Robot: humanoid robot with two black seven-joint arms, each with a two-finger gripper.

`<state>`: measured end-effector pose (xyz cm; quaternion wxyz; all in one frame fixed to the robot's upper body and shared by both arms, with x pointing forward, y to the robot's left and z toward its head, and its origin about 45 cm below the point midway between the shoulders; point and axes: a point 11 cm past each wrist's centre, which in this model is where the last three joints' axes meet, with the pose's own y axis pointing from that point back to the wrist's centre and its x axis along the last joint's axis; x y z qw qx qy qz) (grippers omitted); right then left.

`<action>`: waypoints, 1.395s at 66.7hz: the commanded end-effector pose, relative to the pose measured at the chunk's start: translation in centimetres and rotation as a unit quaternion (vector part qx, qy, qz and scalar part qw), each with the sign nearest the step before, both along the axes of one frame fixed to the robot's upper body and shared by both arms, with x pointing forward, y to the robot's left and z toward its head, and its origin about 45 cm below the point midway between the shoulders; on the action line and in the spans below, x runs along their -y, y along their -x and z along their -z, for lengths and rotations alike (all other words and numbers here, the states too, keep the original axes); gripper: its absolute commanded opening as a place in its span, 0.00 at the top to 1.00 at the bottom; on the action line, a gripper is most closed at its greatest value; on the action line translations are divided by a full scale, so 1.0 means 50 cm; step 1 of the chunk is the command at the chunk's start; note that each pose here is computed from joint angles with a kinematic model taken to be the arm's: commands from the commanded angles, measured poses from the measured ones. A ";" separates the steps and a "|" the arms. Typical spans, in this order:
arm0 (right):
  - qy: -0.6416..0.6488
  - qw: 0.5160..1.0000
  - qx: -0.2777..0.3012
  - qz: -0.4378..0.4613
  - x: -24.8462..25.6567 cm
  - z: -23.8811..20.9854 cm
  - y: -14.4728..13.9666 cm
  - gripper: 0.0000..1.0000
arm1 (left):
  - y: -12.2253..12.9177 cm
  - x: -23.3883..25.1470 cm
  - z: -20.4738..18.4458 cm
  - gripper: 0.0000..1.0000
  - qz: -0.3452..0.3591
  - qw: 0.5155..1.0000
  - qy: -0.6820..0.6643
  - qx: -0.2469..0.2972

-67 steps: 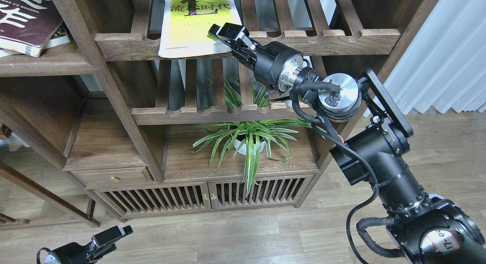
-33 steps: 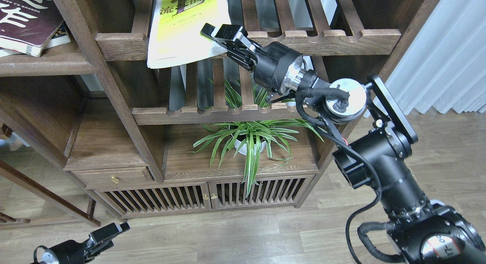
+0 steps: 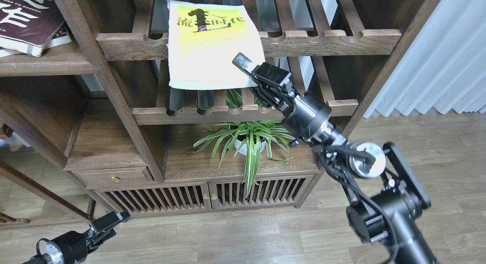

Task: Organize books on shelf
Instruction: 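Lower the yellow-green book toward the left gripper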

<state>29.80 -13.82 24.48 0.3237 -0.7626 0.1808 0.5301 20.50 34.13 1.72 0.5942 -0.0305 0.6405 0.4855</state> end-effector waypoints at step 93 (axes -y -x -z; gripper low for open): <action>0.006 0.992 -0.090 -0.094 -0.092 0.201 0.129 0.99 | -0.093 0.252 -0.250 0.01 0.022 0.962 0.213 0.171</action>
